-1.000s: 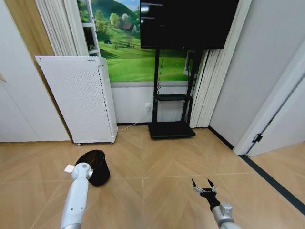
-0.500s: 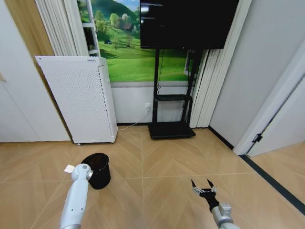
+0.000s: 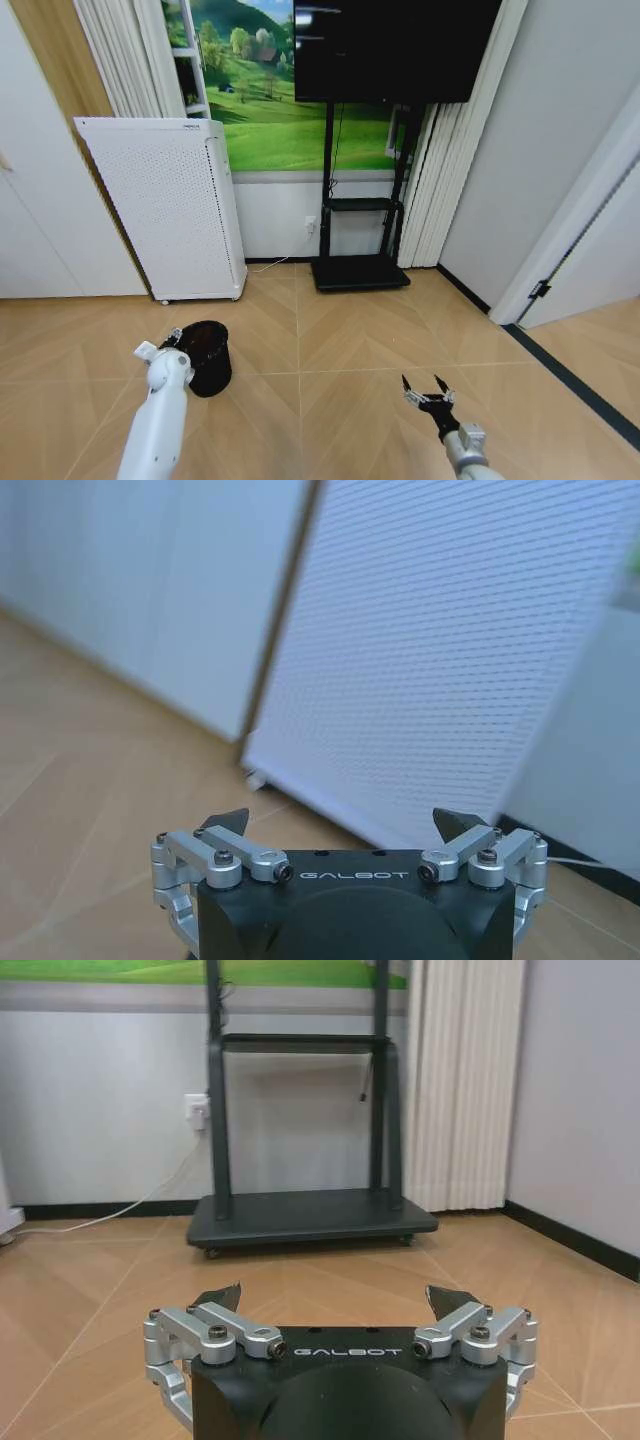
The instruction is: Pick up the trash bin and place the garbage on the floor into it.
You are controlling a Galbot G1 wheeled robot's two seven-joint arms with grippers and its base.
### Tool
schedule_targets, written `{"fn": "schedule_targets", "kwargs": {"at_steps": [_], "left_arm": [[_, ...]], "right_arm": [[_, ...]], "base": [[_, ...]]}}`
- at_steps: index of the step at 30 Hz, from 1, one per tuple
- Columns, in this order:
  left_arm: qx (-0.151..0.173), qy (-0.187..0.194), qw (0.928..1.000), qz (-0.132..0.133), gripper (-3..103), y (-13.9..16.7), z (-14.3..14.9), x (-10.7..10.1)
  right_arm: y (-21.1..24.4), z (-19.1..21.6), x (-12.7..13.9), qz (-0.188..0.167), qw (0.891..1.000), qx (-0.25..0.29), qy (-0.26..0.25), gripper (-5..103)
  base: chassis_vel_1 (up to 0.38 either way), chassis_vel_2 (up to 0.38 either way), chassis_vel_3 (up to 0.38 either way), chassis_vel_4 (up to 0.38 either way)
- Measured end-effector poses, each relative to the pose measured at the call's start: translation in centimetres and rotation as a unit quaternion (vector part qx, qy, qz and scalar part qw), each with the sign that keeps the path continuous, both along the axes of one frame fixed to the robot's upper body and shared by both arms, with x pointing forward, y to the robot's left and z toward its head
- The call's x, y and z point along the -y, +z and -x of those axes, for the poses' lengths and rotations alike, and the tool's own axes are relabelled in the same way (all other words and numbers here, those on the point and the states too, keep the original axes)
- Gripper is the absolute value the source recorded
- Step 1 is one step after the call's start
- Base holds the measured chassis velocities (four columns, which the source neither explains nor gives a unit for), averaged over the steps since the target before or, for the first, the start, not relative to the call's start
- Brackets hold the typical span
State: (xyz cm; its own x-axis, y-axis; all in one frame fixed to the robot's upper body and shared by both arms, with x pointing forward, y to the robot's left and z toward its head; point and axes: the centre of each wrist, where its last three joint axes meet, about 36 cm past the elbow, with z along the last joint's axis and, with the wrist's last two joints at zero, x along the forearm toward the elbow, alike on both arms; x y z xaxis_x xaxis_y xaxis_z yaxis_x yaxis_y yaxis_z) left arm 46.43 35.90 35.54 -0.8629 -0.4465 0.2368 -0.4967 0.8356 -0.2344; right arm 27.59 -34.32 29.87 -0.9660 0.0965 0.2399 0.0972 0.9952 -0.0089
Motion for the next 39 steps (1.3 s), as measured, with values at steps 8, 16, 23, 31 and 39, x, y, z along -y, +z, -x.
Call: {"fn": "schedule_targets", "kwargs": {"at_steps": [8, 16, 23, 31, 39], "left_arm": [[0.002, -0.255, 0.964, -0.074, 100, -2.0, 6.9, 7.9], [-0.015, -0.342, 0.937, -0.072, 100, -1.3, 12.1, 12.8], [-0.014, -0.336, 0.939, -0.072, 100, 0.8, 13.5, 12.4], [-0.02, -0.299, 0.9511, -0.076, 100, 3.2, 15.0, 8.9], [-0.019, -0.25, 0.9619, -0.11, 100, 4.3, 15.1, 6.0]], "right_arm": [[-0.8, -3.5, -0.6, 0.007, 0.998, 0.033, -0.053, 100], [0.9, -6.7, 0.5, -0.018, 0.997, 0.069, -0.017, 100], [0.7, -8.4, 2.4, -0.055, 0.99, 0.072, 0.11, 100], [1.0, -11.3, 2.2, -0.065, 0.987, 0.077, 0.125, 100], [0.4, -11.4, 1.9, -0.07, 0.989, 0.066, 0.11, 100]], "base": [[0.0, 0.0, 0.0, 0.0], [0.0, 0.0, 0.0, 0.0], [0.0, 0.0, 0.0, 0.0], [0.0, 0.0, 0.0, 0.0], [0.0, 0.0, 0.0, 0.0]]}}
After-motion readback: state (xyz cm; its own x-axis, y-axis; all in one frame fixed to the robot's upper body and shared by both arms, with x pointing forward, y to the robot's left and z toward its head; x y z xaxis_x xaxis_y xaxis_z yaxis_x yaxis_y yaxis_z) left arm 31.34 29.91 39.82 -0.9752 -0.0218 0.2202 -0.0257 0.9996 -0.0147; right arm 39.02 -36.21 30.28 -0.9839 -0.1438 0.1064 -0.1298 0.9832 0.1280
